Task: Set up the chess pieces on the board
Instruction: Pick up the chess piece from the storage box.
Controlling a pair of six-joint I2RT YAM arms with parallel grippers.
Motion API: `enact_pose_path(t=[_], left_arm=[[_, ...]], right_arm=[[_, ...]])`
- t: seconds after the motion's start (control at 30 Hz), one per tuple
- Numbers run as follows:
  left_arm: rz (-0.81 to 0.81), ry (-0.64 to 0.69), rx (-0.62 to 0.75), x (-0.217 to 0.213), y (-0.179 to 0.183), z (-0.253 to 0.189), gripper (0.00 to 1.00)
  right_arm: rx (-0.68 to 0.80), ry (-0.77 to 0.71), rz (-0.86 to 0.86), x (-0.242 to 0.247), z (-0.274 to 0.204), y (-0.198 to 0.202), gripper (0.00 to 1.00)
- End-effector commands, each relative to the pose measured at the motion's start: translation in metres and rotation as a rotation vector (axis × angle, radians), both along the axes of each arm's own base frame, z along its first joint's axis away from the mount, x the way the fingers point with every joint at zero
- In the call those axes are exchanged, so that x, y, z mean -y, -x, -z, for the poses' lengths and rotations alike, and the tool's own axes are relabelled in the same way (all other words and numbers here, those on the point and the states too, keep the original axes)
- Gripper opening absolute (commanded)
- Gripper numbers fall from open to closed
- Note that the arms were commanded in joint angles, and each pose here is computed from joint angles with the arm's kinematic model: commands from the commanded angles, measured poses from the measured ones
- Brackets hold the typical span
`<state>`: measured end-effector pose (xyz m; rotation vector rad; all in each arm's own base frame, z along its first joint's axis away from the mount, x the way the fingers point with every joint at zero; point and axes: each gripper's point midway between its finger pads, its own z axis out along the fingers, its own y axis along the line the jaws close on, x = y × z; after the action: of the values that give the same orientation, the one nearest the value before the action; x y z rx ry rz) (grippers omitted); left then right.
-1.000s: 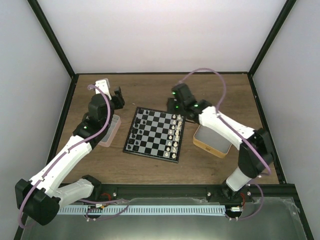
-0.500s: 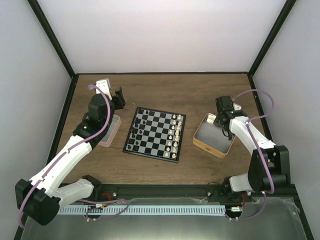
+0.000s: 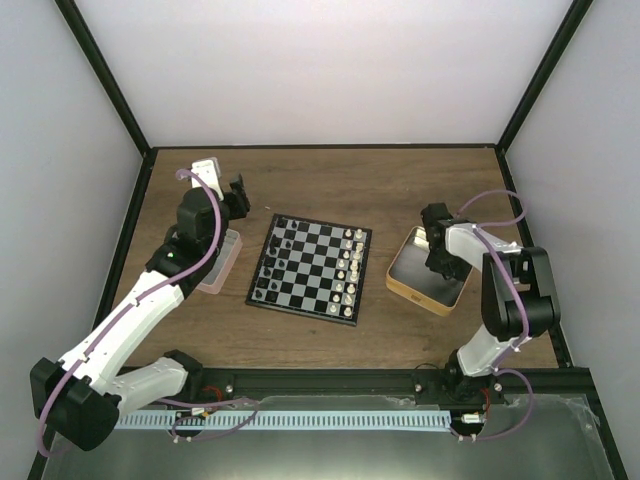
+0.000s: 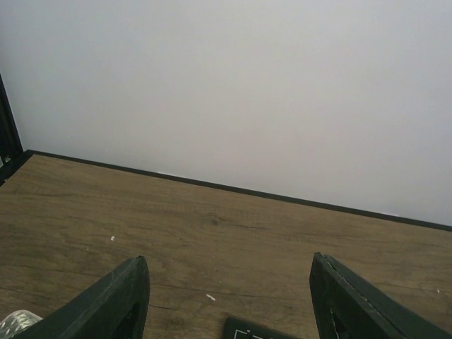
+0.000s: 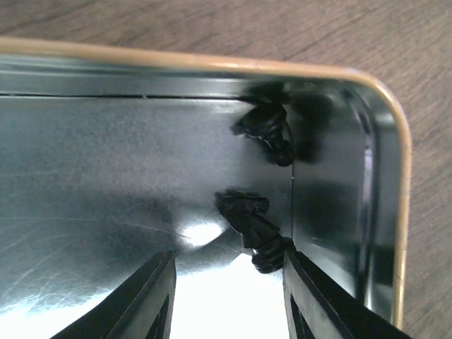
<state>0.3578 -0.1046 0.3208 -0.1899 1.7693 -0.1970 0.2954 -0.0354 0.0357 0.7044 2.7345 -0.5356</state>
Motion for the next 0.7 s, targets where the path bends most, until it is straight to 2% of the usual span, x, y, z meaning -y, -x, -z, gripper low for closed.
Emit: enact_pose_path(t=[0.0,0.37,0.43,0.57,0.67], left_arm=[[-0.022,-0.012,0.01,-0.006,0.001,-0.003,0.64],[-0.027,-0.018,0.009,-0.008,0.002,-0.004,0.66],[-0.027,-0.018,0.009,-0.007,0.002,-0.003,0.66],[-0.031,-0.019,0.011,-0.008,0.002,-0.004,0.66],[-0.03,-0.02,0.01,-0.008,0.002,-0.004,0.66]], right_arm=[[-0.013,0.057,0.049,0.011,-0.004,0.003,0.44],[0.035,-0.008,0.053,0.013,0.013,-0.007,0.46],[0.046,-0.017,0.041,0.012,0.014,-0.01,0.43],[0.059,-0.061,0.025,0.004,0.015,-0.015,0.31],[0.051,-0.071,0.036,0.003,0.014,-0.012,0.28]])
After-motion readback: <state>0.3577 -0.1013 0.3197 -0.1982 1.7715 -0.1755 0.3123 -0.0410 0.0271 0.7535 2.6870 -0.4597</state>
